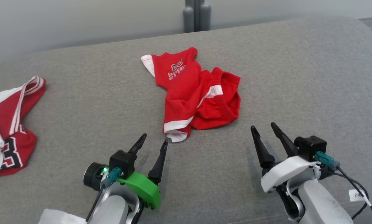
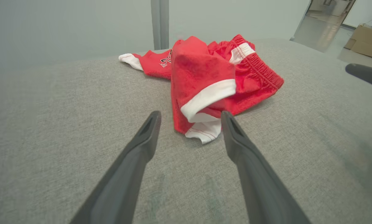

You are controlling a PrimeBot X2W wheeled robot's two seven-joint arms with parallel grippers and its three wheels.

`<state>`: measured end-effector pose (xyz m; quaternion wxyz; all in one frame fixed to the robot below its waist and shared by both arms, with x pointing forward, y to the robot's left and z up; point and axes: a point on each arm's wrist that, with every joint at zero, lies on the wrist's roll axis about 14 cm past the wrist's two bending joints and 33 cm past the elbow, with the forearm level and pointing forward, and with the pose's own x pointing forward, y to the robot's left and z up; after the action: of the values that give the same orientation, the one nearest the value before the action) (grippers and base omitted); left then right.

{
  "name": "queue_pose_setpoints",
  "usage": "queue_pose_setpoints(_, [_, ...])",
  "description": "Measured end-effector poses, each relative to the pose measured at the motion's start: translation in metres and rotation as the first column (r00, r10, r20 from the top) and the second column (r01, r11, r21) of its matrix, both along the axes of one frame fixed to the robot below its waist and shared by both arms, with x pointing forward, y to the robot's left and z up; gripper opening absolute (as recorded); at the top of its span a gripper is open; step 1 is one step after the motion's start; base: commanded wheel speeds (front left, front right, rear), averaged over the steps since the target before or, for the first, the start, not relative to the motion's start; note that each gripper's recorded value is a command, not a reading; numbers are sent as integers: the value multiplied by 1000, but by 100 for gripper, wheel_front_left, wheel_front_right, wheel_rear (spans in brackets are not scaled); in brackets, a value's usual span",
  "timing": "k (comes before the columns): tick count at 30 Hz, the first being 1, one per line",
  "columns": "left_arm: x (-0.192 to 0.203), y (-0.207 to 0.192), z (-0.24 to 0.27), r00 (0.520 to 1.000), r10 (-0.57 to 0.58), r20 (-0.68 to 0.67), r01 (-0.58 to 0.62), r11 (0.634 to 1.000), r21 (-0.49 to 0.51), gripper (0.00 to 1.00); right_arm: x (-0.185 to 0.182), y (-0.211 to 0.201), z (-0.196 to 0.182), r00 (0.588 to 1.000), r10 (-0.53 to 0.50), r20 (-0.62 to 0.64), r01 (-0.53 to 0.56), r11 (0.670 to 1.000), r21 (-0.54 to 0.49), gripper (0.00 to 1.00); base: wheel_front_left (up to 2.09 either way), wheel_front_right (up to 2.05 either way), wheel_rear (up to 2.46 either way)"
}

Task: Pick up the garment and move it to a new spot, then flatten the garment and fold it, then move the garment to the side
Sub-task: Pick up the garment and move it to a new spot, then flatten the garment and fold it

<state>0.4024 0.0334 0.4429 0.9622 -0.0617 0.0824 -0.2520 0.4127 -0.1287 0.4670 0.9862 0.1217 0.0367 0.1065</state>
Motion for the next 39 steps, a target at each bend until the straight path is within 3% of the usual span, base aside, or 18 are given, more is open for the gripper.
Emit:
queue_pose_setpoints(5, [-15, 29, 0, 995, 97, -7, -97, 995, -19, 100, 26, 18, 2, 998, 70, 2, -70, 997, -36, 100, 0, 0, 0])
queue_pose_setpoints(14, [-29, 89, 3, 959, 284, -6, -284, 959, -21, 100, 56, 67, -30, 971, 212, -108, -221, 971, -87, 100, 0, 0, 0])
queue_pose_setpoints(15, [-30, 93, 2, 955, 297, -9, -297, 955, -20, 100, 58, 70, -36, 967, 221, -129, -234, 968, -94, 83, 0, 0, 0])
queue_pose_setpoints(16, [-31, 96, 0, 952, 306, -13, -307, 952, -17, 100, 59, 72, -42, 963, 226, -148, -241, 966, -97, 46, 0, 0, 0])
queue_pose_setpoints(18, [-31, 100, -3, 947, 319, -25, -320, 947, -19, 100, 64, 74, -49, 959, 227, -170, -244, 966, -85, 0, 0, 0, 0])
queue_pose_setpoints(24, [-28, 97, -9, 948, 315, -46, -316, 948, -25, 100, 86, 50, -39, 978, 161, -133, -170, 983, -66, 0, 0, 0, 0])
queue_pose_setpoints(25, [-27, 91, -11, 953, 297, -51, -299, 954, -28, 100, 86, 29, -40, 985, 116, -131, -125, 990, -70, 0, 0, 0, 0])
queue_pose_setpoints(32, [-23, 66, -11, 973, 224, -57, -227, 973, -44, 100, 59, -41, -56, 984, -22, -178, -2, 991, -132, 0, 0, 0, 0])
queue_pose_setpoints(33, [-23, 61, -12, 976, 211, -58, -214, 976, -46, 100, 55, -49, -58, 982, -43, -186, 18, 991, -134, 6, 0, 0, 0])
queue_pose_setpoints(34, [-22, 57, -12, 978, 198, -59, -201, 978, -47, 100, 49, -56, -61, 978, -61, -197, 34, 990, -138, 47, 0, 0, 0])
queue_pose_setpoints(35, [-22, 57, -12, 978, 198, -59, -201, 978, -47, 100, 49, -56, -61, 978, -61, -197, 34, 990, -138, 100, 0, 0, 0])
queue_pose_setpoints(39, [-19, 44, -12, 985, 160, -61, -163, 985, -52, 100, 36, -79, -58, 973, -120, -195, 91, 984, -153, 100, 0, 0, 0])
